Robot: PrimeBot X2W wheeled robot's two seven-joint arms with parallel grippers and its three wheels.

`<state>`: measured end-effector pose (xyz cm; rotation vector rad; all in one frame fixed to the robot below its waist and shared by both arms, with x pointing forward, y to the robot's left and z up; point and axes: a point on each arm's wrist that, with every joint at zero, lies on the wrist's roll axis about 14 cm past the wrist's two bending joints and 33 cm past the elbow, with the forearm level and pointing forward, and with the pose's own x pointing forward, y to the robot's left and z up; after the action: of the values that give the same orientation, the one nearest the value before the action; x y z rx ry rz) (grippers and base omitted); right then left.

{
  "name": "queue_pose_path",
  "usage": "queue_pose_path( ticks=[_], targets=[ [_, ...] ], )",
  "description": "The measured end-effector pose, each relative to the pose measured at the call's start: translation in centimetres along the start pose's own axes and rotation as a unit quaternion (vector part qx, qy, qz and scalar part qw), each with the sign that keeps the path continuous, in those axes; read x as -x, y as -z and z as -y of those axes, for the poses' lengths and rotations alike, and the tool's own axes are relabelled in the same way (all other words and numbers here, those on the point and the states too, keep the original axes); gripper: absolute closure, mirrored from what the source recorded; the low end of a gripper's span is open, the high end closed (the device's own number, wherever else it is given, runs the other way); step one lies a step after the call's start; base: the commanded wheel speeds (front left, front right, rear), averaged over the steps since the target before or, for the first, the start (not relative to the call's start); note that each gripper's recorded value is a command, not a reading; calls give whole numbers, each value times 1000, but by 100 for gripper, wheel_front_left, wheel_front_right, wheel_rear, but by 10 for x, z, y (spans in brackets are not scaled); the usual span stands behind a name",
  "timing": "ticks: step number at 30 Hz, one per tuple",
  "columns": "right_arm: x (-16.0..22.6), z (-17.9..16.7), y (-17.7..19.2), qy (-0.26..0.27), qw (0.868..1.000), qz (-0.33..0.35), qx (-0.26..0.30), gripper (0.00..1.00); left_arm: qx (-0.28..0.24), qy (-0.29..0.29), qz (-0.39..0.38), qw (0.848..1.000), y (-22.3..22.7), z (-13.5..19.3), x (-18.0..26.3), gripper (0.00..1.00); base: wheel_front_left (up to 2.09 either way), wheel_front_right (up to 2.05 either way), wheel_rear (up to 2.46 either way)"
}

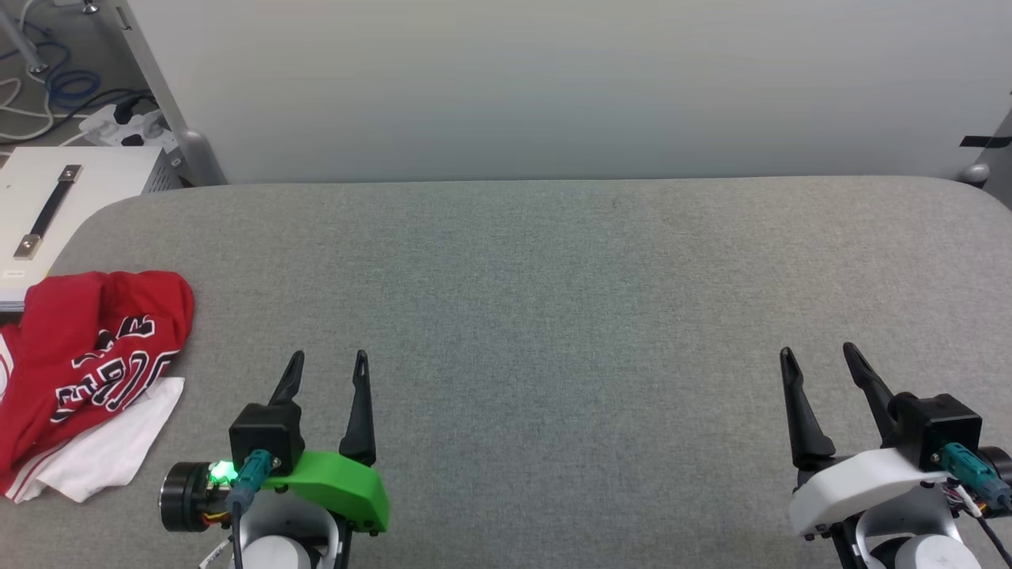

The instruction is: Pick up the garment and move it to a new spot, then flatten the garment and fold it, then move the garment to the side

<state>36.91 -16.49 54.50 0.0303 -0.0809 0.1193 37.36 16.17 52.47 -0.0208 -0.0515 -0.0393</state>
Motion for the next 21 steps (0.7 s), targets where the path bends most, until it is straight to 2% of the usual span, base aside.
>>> queue_pose_path(
  ticks=[10, 21],
  targets=[
    [-8, -12, -9, -20, 1000, 16, 2, 0, 2, -17, 8, 1000, -2, -11, 3, 0, 0, 0, 0],
    [-22, -47, -14, -77, 997, 26, 0, 0, 0, -66, 21, 998, -7, -43, 16, 0, 0, 0, 0]
  ],
)
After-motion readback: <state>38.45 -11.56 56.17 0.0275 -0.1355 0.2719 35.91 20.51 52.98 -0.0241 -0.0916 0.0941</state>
